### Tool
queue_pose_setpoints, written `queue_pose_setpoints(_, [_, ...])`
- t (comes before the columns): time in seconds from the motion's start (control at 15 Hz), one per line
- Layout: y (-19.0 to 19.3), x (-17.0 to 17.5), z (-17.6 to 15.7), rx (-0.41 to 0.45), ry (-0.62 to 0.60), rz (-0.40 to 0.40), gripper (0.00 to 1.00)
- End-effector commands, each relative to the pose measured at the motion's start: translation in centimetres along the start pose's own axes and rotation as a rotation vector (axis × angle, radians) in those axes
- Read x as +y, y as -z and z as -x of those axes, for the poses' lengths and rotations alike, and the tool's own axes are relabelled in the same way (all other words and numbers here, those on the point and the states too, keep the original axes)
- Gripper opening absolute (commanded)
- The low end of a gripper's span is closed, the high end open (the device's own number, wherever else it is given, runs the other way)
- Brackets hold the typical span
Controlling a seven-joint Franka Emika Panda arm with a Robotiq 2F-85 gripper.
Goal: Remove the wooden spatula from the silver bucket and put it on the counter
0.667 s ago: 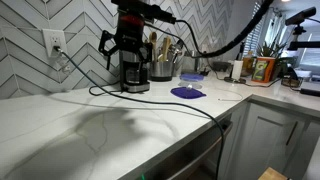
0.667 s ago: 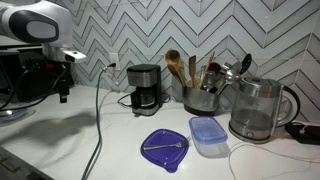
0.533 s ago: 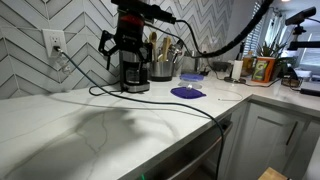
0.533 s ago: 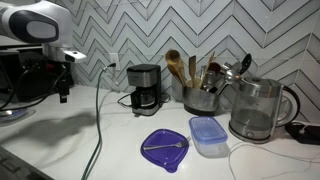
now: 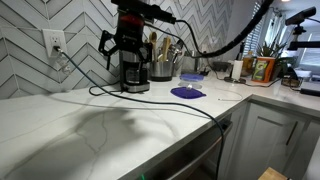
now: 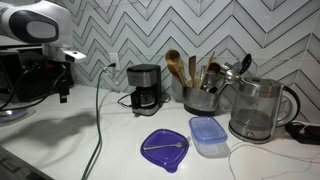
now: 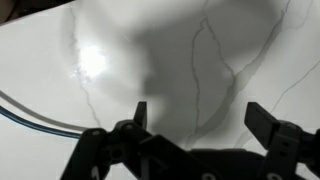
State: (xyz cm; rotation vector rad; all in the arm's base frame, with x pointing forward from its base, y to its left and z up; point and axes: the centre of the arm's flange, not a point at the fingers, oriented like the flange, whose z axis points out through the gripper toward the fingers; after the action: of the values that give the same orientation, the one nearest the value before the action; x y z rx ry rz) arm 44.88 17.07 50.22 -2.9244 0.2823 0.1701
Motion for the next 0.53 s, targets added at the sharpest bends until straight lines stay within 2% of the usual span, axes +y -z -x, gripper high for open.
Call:
queue_pose_setpoints(0.0, [0.0, 0.0, 0.0, 0.000, 0.000, 0.000, 1.00])
queue_pose_setpoints(0.2, [1.3, 1.4, -1.2, 0.047, -0.011, 0.000, 1.00])
queue_pose_setpoints(0.47, [6.5, 5.5, -4.5, 0.208, -0.086, 0.020, 1.00])
